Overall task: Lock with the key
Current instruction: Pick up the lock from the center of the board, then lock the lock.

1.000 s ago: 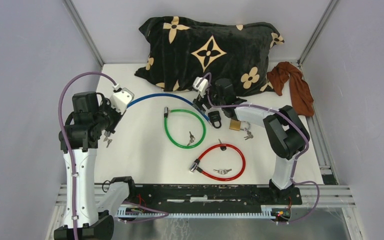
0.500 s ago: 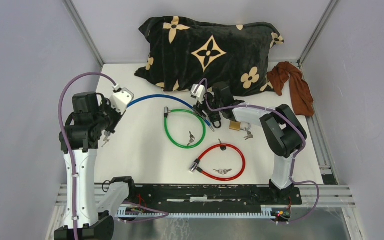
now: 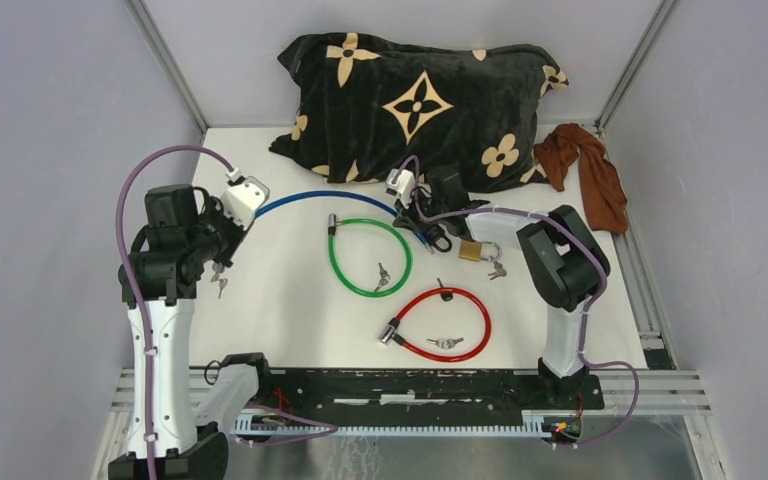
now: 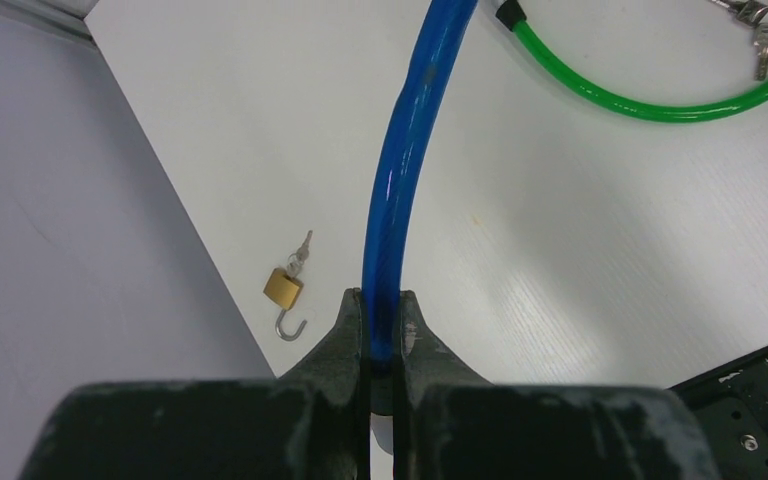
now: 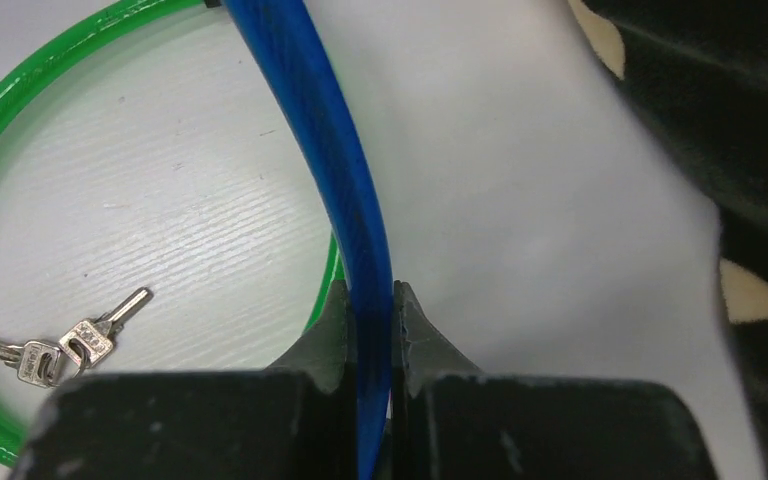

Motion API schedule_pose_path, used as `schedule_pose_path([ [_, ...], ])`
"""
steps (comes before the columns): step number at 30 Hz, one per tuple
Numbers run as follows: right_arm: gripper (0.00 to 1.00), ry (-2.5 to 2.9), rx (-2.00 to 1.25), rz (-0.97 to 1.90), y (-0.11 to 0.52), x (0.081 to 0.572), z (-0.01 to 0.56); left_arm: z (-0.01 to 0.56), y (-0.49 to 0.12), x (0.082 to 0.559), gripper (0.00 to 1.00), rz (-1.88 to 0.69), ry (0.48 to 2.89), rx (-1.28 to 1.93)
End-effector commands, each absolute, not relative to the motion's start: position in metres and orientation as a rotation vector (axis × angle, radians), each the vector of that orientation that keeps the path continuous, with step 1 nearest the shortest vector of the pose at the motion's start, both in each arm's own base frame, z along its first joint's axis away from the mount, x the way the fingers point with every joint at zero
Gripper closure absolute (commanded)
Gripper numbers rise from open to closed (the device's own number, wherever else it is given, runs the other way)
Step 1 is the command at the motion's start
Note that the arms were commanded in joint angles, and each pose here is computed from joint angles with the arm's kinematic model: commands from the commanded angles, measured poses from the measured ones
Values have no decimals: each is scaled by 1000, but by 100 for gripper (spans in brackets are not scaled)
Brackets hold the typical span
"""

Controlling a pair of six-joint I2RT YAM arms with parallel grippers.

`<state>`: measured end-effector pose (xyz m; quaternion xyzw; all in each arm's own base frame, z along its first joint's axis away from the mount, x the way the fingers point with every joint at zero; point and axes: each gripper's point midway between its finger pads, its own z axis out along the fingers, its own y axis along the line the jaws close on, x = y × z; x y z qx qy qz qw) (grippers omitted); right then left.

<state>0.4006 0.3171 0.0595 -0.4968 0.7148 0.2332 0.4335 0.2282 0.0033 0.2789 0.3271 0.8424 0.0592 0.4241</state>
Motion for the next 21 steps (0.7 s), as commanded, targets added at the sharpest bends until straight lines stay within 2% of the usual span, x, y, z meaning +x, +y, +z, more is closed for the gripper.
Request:
schedule_pose_path([
  [1, 100, 1703, -1062, 559, 307, 432, 121, 305, -23, 232, 98, 20, 1961, 798],
  [5, 100, 1595, -911, 579, 296, 433, 186, 298, -56, 221, 98, -169, 1848, 805],
  [6, 100, 1559, -881, 581, 293, 431, 206, 294, -60, 220, 95, -196, 1828, 790],
  [7, 100, 1531, -863, 577, 290, 429, 220, 293, -64, 221, 87, -218, 1805, 765],
  [13, 100, 1310, -805, 518, 274, 407, 330, 318, -105, 216, 73, -550, 1681, 654],
  [16, 100, 1218, -787, 493, 267, 395, 378, 311, -115, 214, 64, -643, 1672, 638],
  [21, 100, 1138, -754, 492, 259, 379, 420, 294, -136, 215, 52, -792, 1604, 600],
])
